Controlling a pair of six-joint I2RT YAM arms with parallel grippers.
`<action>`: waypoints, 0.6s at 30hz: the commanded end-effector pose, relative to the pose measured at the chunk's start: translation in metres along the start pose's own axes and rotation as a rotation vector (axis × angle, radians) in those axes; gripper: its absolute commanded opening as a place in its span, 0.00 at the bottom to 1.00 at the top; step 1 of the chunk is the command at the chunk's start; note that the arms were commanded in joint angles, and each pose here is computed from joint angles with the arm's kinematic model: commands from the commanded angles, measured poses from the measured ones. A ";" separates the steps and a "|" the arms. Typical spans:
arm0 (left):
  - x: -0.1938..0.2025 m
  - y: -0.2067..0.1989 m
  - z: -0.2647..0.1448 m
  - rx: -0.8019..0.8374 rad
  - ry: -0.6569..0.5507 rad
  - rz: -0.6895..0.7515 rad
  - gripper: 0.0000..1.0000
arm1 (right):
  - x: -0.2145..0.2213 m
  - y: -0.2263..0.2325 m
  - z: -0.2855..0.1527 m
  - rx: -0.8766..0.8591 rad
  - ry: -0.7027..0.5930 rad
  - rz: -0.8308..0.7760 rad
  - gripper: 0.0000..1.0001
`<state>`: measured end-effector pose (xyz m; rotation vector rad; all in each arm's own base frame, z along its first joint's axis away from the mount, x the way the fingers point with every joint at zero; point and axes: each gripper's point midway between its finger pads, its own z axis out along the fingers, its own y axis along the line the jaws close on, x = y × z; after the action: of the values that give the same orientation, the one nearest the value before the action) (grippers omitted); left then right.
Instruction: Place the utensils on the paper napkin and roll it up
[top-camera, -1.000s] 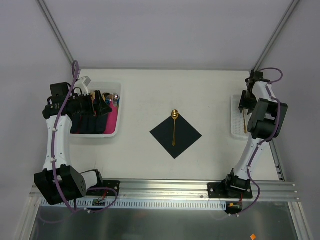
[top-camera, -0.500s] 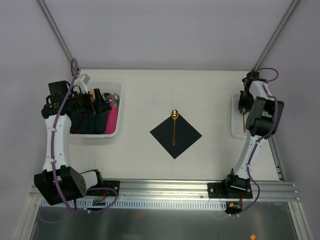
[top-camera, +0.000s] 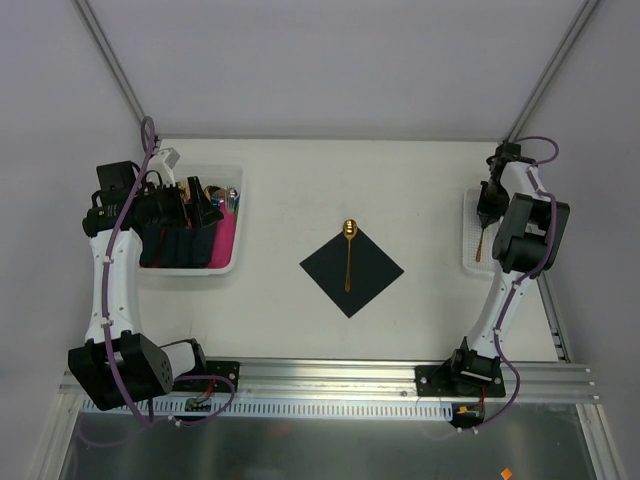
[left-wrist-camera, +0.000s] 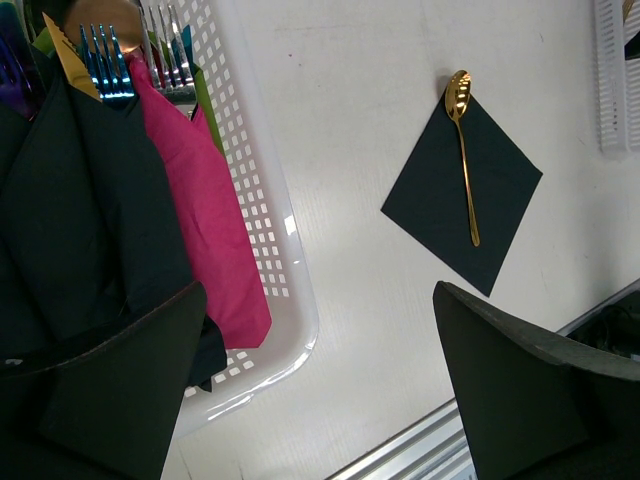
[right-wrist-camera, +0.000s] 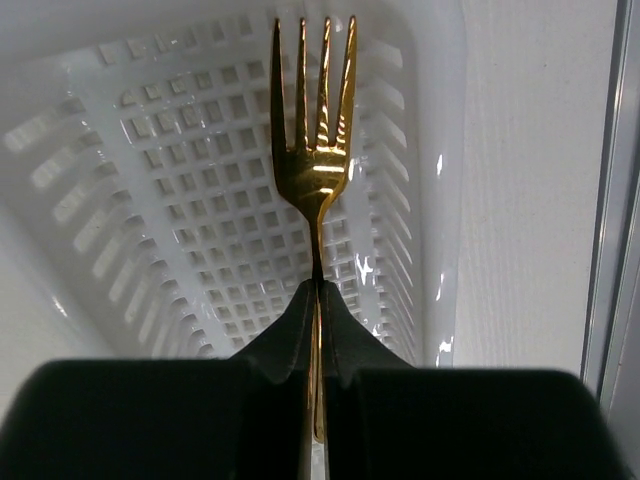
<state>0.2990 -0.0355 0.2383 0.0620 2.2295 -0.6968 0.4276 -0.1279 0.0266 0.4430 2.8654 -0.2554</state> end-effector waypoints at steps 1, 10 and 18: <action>-0.015 -0.008 -0.011 0.007 -0.056 0.030 0.99 | -0.013 0.000 -0.031 -0.046 -0.061 0.028 0.00; -0.019 -0.001 -0.011 -0.040 -0.062 0.006 0.99 | -0.027 -0.001 -0.092 -0.072 -0.184 0.087 0.00; -0.023 0.003 -0.014 -0.077 -0.072 0.013 0.99 | -0.013 0.056 -0.197 -0.245 -0.375 0.050 0.00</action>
<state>0.3017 -0.0288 0.2398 0.0158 2.2382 -0.6495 0.4309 -0.0918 0.1659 0.4563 2.5537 -0.1287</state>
